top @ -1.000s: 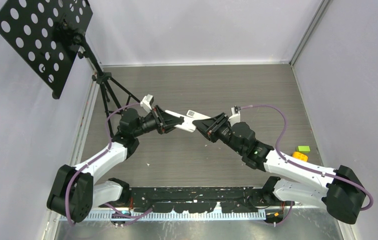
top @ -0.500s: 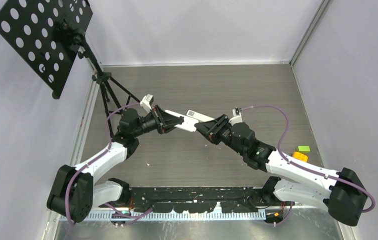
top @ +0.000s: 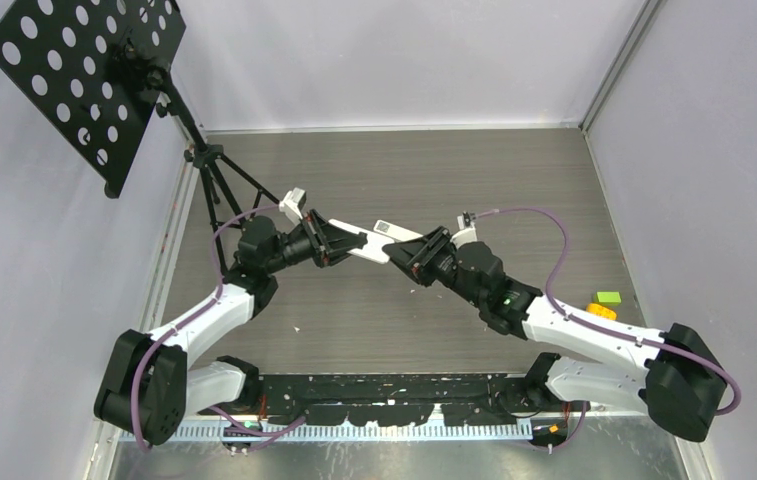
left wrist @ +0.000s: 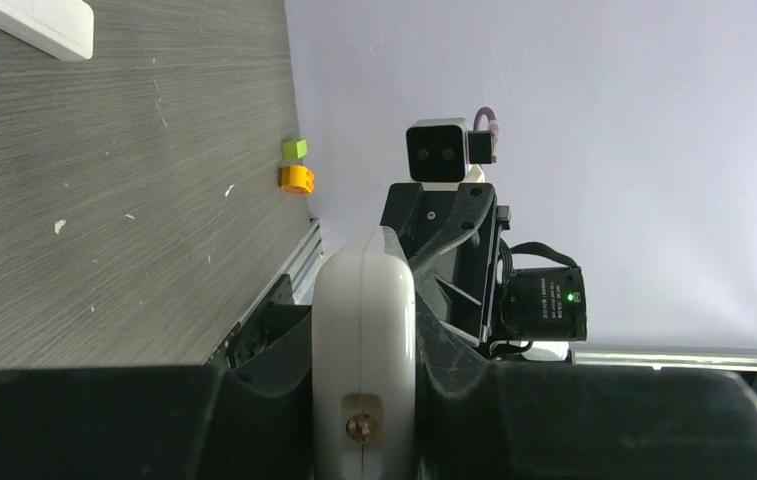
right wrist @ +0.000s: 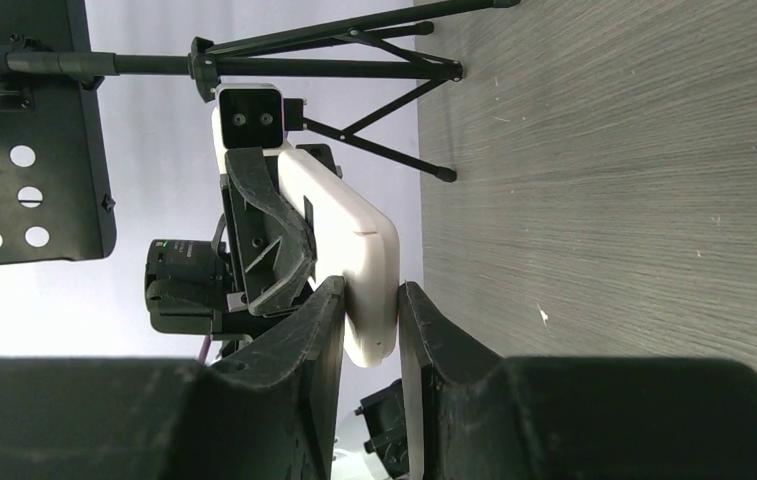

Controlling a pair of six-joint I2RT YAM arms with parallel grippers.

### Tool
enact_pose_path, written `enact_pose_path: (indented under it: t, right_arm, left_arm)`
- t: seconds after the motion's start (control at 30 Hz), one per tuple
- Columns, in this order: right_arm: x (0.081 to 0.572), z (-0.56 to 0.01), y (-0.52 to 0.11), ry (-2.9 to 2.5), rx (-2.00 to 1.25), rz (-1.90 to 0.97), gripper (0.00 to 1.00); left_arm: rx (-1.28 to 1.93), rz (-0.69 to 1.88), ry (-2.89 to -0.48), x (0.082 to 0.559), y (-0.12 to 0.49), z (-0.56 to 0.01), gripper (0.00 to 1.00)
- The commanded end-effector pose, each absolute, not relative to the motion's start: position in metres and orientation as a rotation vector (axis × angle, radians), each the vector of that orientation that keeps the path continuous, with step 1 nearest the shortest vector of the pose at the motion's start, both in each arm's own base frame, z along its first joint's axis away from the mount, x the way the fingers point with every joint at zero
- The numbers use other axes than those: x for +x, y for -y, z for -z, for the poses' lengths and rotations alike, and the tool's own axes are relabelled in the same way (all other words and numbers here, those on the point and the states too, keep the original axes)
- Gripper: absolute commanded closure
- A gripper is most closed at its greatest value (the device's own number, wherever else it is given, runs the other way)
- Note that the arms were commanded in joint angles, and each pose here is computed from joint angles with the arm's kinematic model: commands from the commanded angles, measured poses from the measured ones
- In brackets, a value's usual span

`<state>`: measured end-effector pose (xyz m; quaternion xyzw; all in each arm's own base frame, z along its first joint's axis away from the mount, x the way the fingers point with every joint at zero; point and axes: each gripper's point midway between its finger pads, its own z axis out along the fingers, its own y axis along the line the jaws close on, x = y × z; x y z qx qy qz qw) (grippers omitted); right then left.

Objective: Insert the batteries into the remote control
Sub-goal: Load the battery cover into the remote control.

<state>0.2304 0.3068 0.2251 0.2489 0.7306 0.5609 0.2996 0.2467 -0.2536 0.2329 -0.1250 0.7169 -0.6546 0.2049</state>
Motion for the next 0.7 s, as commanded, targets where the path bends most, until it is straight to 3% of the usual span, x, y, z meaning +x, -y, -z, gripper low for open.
enact_pose_path:
  t: [0.0, 0.23, 0.67]
  right_arm:
    - [0.23, -0.229, -0.318, -1.933, 0.594, -1.525, 0.72]
    - [0.228, -0.229, -0.329, -1.937, 0.513, -1.559, 0.8]
    - [0.233, -0.243, -0.358, -1.866, 0.388, -1.668, 0.81]
  left_arm:
    - [-0.115, 1.916, -1.855, 0.231, 0.258, -0.278, 1.0]
    - [0.008, 1.93, -1.836, 0.221, 0.26, -0.287, 1.0]
    - [0.185, 1.937, -1.874, 0.2, 0.283, -0.272, 1.0]
